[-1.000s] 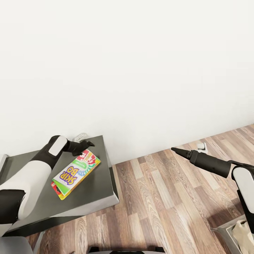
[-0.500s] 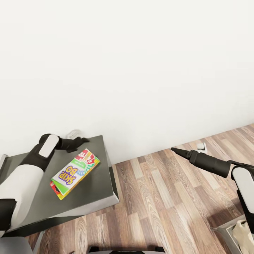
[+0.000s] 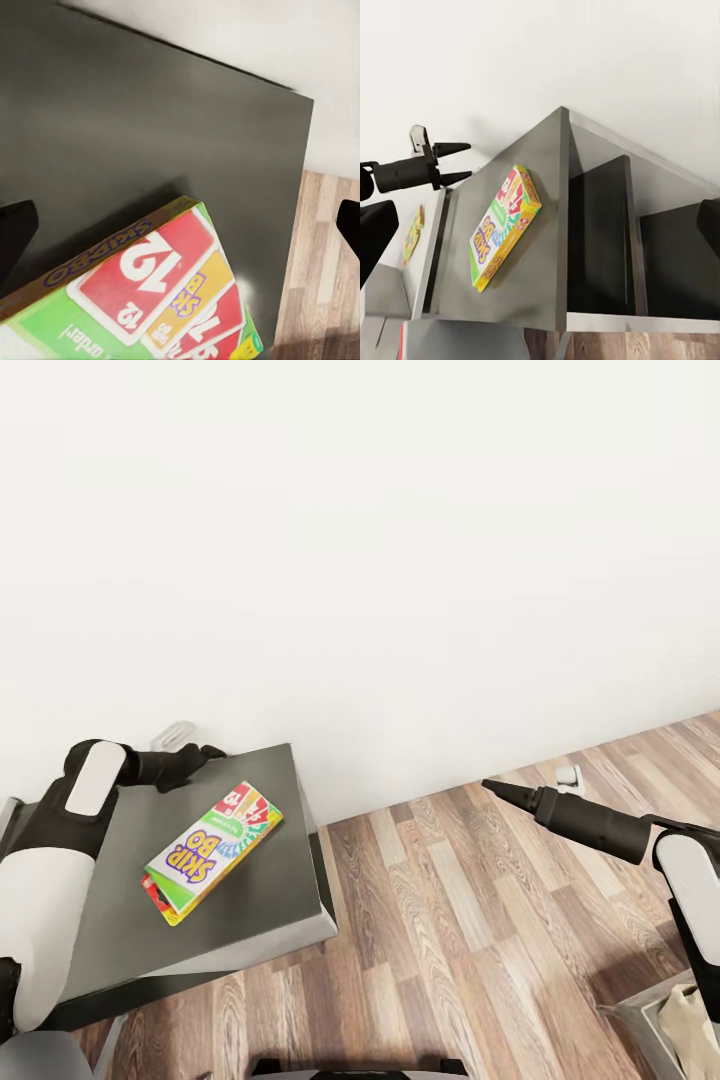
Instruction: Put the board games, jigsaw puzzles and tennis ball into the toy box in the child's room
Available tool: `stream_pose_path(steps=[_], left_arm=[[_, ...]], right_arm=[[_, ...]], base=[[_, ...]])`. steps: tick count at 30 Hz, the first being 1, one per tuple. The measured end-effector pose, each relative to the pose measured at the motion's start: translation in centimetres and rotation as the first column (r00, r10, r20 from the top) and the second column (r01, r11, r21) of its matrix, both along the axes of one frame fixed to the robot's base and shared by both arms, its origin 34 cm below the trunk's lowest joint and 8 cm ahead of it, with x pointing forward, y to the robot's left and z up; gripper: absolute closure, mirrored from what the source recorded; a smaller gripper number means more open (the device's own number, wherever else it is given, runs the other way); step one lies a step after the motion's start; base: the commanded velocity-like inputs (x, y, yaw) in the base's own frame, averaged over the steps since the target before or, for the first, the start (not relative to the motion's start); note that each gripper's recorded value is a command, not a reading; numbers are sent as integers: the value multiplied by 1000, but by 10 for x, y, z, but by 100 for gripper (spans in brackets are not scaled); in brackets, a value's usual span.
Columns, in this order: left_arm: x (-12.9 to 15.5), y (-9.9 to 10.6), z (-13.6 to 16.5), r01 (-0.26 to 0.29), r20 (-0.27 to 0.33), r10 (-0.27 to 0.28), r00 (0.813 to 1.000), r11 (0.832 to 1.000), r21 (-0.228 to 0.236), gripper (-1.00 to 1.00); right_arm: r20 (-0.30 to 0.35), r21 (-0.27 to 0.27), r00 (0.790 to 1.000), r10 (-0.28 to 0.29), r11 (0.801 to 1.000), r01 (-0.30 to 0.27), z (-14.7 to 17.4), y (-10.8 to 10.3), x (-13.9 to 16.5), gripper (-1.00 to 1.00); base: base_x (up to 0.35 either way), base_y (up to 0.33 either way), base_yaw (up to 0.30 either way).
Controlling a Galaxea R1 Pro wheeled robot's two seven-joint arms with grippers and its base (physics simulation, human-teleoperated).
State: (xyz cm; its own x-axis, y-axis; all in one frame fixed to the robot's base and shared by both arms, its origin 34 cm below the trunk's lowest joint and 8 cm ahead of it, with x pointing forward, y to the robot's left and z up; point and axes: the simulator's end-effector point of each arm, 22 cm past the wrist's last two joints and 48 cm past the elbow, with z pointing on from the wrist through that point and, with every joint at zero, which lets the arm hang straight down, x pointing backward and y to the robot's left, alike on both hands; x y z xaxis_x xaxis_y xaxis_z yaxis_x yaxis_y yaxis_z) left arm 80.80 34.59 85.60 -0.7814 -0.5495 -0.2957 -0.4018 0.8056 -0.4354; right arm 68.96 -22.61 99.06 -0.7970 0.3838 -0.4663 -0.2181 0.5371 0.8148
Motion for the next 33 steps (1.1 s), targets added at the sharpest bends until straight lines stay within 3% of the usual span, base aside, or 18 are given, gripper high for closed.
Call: stream_pose_path(steps=[19,33], left_arm=[[-12,16,0,-28,0,28,1000,1000,14,-100],[-29,32,-4,-90,1,90,996,995,-31,-100]], right_arm=[[-1,0,1000,2,1000,-2,-1,1,0,-100],[-2,1,1000,2,1000,-2,-1,2,0,-100]], base=[[0,0,0],[0,0,132]])
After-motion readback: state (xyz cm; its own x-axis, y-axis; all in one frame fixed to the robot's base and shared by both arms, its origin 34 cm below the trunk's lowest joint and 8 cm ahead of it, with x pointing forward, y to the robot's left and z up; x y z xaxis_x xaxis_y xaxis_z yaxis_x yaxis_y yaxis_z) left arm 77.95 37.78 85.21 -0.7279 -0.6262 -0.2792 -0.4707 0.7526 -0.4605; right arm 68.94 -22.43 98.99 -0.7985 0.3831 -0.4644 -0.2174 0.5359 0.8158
